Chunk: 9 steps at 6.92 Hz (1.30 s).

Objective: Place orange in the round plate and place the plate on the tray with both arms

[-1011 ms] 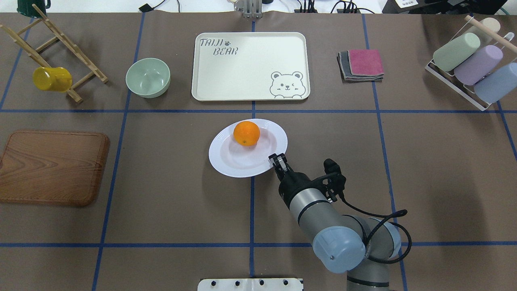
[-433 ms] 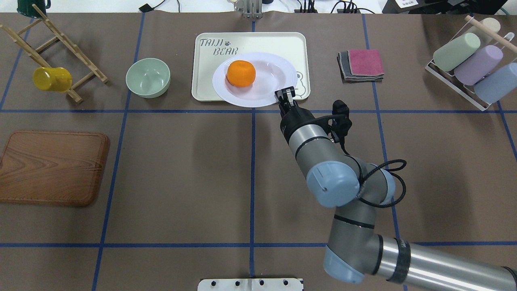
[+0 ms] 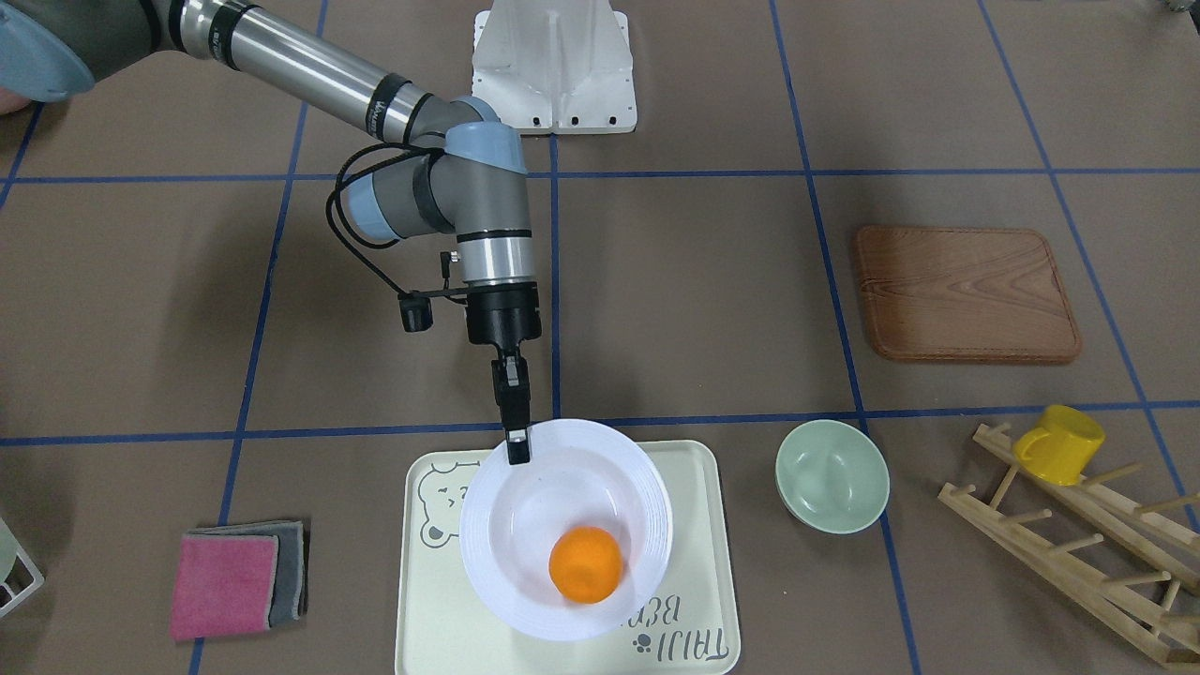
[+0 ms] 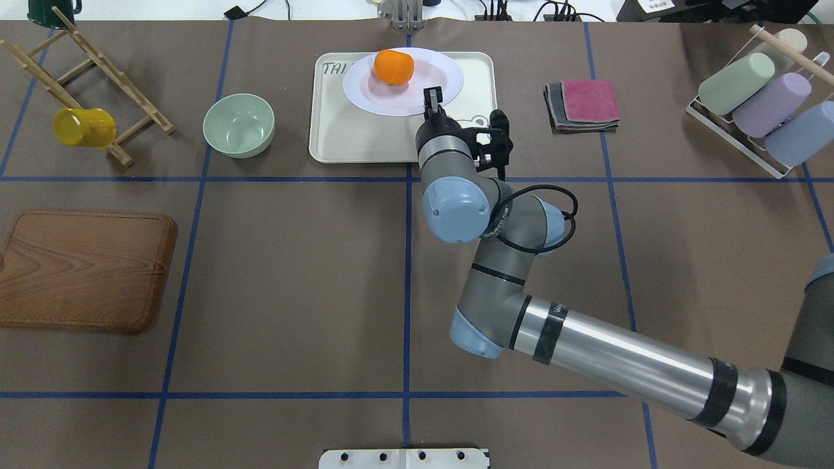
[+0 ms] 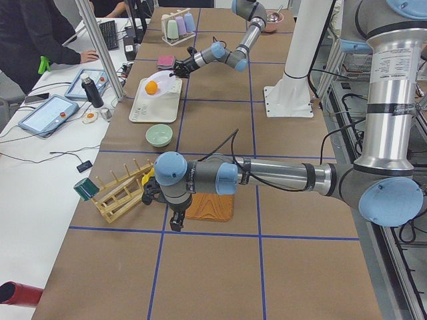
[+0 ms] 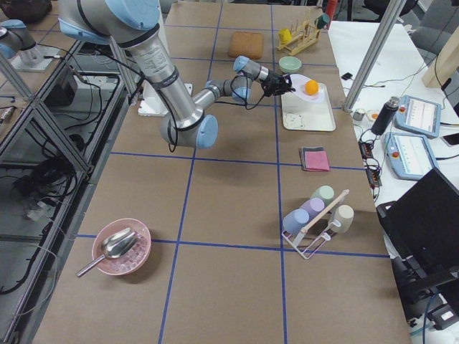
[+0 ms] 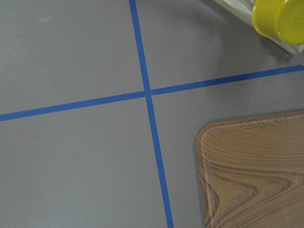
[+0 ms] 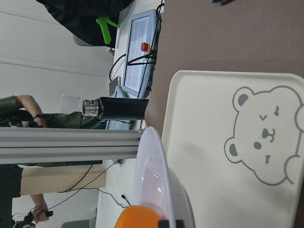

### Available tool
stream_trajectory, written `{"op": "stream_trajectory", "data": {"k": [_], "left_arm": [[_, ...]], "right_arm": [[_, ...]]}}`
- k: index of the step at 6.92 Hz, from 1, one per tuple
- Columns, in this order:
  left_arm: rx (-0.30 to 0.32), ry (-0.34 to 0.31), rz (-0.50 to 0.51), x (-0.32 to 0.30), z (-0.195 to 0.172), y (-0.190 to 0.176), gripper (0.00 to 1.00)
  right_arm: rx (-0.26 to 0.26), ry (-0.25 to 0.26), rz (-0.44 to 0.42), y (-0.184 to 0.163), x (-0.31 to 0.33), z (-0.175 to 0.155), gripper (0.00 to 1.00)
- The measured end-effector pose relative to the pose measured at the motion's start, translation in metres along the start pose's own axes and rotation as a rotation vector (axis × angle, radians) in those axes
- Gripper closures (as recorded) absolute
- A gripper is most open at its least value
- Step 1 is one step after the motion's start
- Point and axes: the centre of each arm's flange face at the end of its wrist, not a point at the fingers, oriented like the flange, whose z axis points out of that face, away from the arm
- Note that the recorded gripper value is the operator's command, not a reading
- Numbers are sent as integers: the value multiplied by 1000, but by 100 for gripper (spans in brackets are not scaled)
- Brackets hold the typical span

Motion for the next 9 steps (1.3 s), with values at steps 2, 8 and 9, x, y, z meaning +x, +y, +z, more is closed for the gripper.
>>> {"op": "stream_trajectory", "data": {"k": [2,8,9], "left_arm": [[8,-4,-22,4,-4,-1,2],[2,-6,-87,-1,0,7,2],[3,-9,-99,-4,-1,11,2]], "right_arm": [[40,56,-38,18,23,30,0],[-379,519,-980,-195,-103,-56,0],[-460,587,-1103,-275,-127,-56,0]]}}
